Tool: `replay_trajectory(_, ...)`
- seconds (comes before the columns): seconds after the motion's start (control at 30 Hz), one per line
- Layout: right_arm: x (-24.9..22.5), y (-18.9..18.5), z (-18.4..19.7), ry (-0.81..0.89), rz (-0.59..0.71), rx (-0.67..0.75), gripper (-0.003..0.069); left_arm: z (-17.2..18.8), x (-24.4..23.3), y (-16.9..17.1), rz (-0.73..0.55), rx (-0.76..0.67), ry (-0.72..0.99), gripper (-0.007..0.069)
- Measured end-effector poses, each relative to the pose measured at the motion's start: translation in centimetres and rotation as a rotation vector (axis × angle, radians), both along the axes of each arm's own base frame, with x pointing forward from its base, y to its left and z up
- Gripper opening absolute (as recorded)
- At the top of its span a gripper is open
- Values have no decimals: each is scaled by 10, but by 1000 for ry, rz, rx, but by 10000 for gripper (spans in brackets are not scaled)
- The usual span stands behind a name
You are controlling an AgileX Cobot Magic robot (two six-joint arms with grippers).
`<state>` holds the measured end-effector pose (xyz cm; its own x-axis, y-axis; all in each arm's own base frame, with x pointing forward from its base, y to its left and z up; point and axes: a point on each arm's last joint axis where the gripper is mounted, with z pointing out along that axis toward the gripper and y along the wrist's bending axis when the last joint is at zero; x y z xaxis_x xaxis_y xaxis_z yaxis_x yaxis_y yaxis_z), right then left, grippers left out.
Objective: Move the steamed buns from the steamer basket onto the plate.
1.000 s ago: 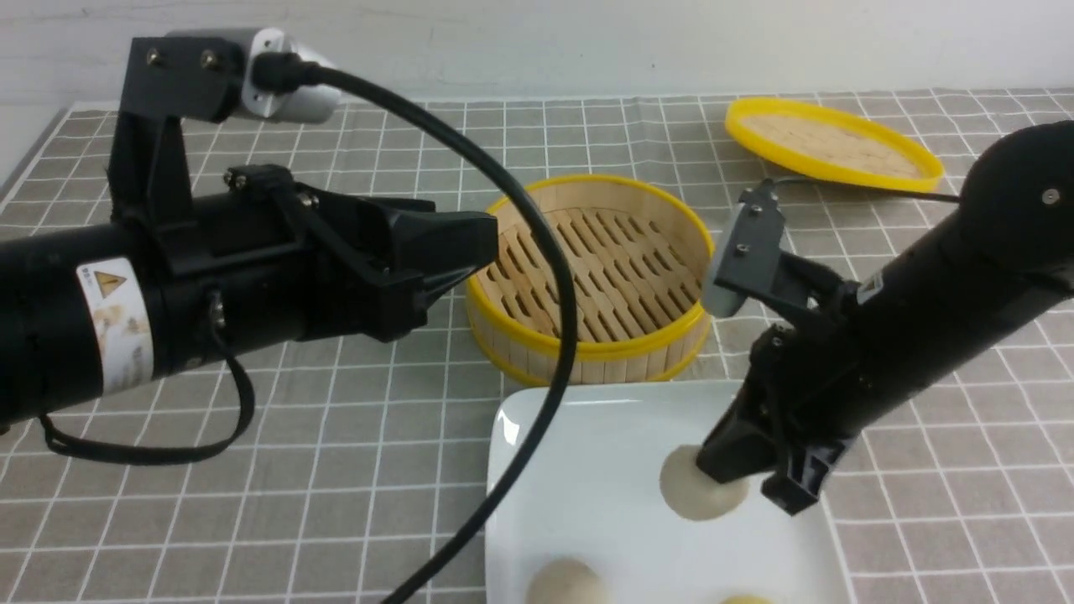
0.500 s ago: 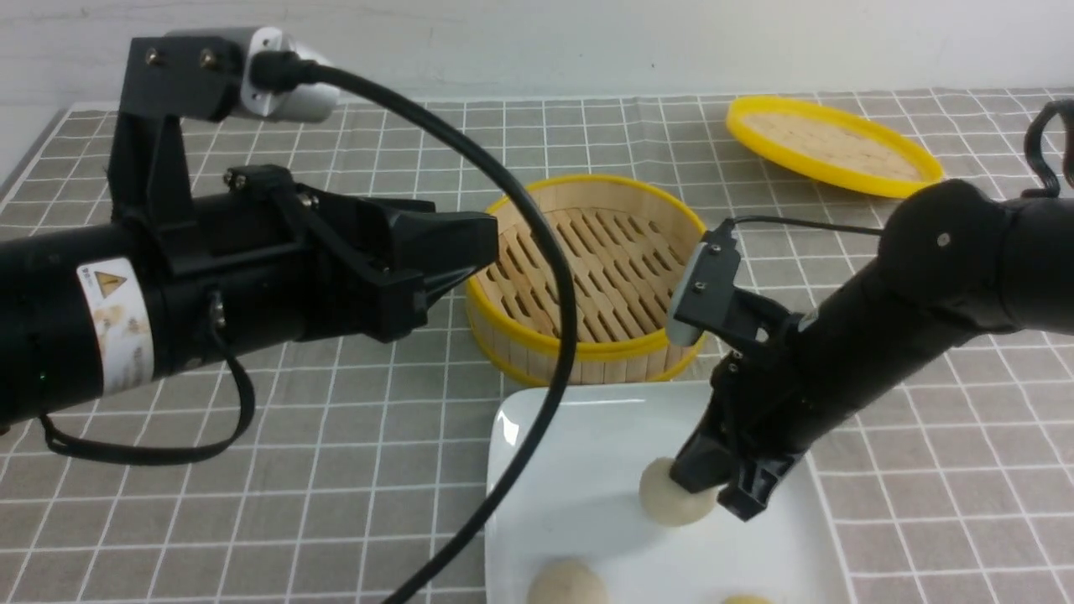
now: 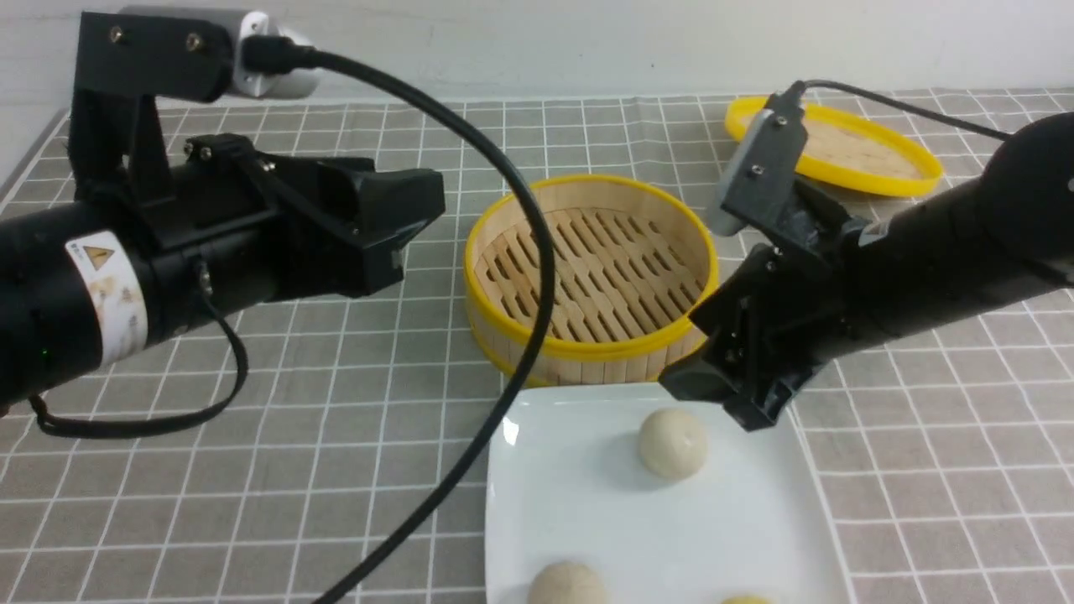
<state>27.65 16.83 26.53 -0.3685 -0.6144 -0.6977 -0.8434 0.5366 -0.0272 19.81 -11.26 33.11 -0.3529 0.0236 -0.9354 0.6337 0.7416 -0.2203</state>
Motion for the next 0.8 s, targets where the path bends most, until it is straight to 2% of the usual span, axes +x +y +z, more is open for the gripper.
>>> replay_trajectory(0.17, -1, 0, -2, 18, -1, 6, 522, 1, 2, 2, 30, 5, -11, 428)
replay_trajectory(0.43, 4, -14, 36, -221, -133, 69, 522, 25, -8, 25, 234, 19, -185, 428)
replay_trajectory(0.5, 6, -25, 47, -266, -196, 96, 522, 35, -15, 37, 320, 8, -250, 428)
replay_trajectory(0.57, 10, -48, 60, -302, -302, 127, 522, 43, -25, 55, 463, 14, -322, 426)
replay_trajectory(0.67, 13, -82, 73, -327, -445, 161, 522, 38, -43, 79, 644, 24, -376, 399)
replay_trajectory(0.8, 7, -111, 89, -368, -543, 185, 521, 24, -66, 96, 734, 24, -403, 338)
